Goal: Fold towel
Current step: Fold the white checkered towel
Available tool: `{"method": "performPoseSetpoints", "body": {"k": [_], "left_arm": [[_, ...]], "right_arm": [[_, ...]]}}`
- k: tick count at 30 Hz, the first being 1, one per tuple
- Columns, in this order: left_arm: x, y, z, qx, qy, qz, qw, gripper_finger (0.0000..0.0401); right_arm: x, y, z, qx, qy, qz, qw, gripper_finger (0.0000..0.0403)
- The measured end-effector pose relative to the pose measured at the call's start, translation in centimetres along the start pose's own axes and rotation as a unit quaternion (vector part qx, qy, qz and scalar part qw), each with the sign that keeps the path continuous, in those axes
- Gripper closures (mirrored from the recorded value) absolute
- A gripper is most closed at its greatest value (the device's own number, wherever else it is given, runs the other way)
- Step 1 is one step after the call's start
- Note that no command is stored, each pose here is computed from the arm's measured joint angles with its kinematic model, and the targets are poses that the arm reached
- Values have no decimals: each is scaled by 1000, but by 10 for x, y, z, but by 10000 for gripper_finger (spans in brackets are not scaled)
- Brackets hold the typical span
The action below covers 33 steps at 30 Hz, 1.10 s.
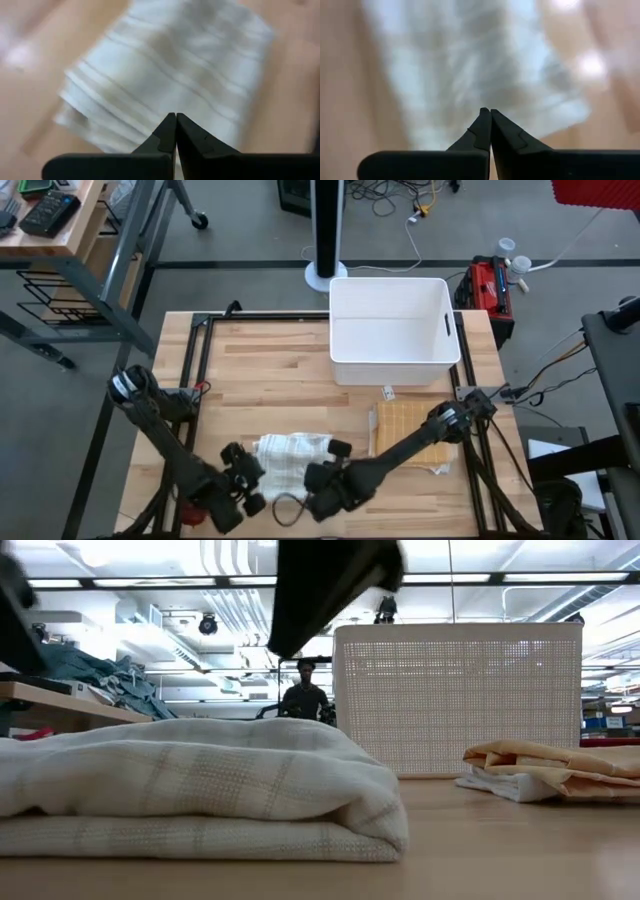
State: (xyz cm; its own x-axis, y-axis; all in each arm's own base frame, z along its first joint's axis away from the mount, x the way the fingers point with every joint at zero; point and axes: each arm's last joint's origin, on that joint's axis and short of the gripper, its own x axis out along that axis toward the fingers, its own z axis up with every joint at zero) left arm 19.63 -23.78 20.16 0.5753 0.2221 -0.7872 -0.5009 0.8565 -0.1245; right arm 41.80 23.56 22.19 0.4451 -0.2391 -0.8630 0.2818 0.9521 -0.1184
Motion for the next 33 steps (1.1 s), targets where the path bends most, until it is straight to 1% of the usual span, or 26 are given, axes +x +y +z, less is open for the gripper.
{"method": "performPoseSetpoints", "body": {"k": [4, 7, 11, 15, 17, 19, 22, 25, 28, 31, 33], "left_arm": [[22, 14, 13, 10, 0, 42, 999, 400], [41, 26, 16, 11, 10, 57, 998, 400], [63, 38, 10, -7, 22, 38, 999, 400], [77, 50, -3, -36, 38, 22, 998, 400], [79, 54, -9, -56, 33, 16, 998, 400], [80, 57, -13, -67, 28, 11, 997, 401], [79, 56, -15, -76, 27, 7, 997, 401], [77, 54, -16, -77, 28, 4, 997, 401], [77, 54, -16, -77, 27, 4, 997, 401], [74, 53, -14, -75, 26, 4, 997, 401], [69, 52, -11, -69, 30, -2, 997, 401]], "right_arm": [[8, -20, 17, 2, -11, -18, 1000, 403], [21, -35, 25, 1, -2, -32, 999, 403], [39, -53, 28, 10, 16, -48, 999, 403], [58, -55, 24, 11, 32, -15, 999, 403], [67, -55, 16, 11, 44, -13, 999, 403], [76, -58, 7, 21, 62, -25, 998, 403], [88, -68, -4, 59, 76, -48, 994, 403], [91, -73, -13, 79, 80, -57, 992, 403], [88, -75, -18, 89, 71, -53, 992, 403], [75, -77, -16, 86, 57, -45, 994, 403], [61, -78, -13, 78, 39, -48, 995, 403]]}}
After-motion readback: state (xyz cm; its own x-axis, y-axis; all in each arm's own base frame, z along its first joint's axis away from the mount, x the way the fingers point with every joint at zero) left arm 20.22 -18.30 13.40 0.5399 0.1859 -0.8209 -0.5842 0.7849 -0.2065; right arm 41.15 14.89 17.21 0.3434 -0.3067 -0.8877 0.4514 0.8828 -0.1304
